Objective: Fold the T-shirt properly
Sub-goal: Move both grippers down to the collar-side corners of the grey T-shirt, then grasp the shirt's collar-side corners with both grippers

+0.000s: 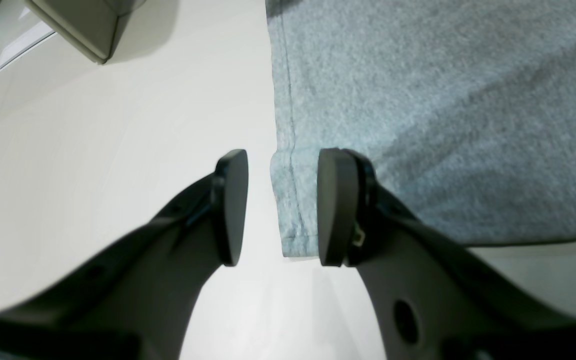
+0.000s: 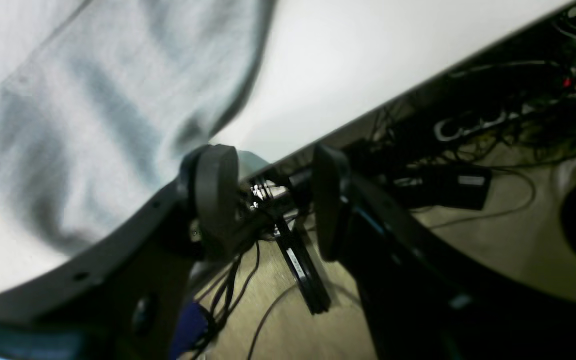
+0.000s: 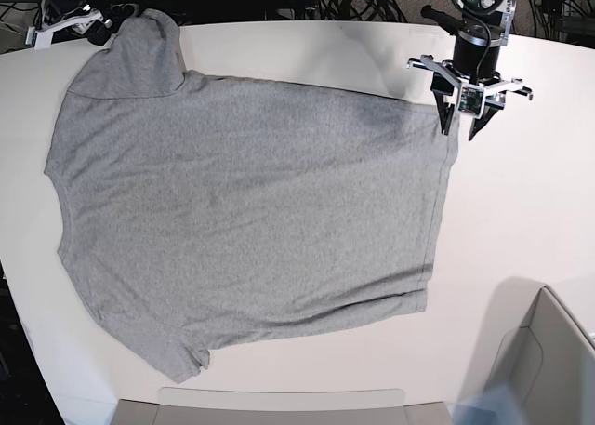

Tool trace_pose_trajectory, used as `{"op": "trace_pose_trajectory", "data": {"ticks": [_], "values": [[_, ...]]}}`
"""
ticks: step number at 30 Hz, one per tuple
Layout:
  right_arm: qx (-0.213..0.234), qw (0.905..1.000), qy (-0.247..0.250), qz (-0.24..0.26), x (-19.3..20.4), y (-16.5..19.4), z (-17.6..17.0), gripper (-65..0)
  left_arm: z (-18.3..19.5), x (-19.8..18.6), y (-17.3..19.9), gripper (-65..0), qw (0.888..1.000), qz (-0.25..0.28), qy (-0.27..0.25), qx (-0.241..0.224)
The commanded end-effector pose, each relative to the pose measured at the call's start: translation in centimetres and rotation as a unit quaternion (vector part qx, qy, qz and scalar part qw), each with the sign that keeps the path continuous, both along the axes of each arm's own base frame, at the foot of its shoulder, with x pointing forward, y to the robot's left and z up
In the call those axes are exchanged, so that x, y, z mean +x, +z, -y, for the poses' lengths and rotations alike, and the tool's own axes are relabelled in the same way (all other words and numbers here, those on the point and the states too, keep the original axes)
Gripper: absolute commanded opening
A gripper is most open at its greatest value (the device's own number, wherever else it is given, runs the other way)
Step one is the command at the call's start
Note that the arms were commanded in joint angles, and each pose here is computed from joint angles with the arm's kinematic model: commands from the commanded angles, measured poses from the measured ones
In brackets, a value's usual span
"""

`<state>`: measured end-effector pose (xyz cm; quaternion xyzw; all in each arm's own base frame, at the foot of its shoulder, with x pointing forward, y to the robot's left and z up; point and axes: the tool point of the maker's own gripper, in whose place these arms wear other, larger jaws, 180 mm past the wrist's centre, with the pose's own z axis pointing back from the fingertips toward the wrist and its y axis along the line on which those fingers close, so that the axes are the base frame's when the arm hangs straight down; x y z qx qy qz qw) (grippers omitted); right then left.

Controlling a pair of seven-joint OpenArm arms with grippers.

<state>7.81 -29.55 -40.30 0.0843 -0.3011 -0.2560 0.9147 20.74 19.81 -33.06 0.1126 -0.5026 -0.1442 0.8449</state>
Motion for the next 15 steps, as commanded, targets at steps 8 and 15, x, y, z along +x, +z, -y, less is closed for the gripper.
{"op": "trace_pose_trajectory", "data": {"ticks": [8, 15], "values": [[-0.028, 0.999, 0.006, 0.033, 0.0, 3.1, 0.1, -40.3, -0.1, 0.4, 1.0, -41.3, 1.0, 0.019, -0.002, 0.006], [-0.071, 0.9968, 0.003, 0.038, 2.3, 3.5, 2.3, -40.3, -0.1, 0.4, 1.0, -41.3, 1.0, 0.019, -0.002, 0.006]]}}
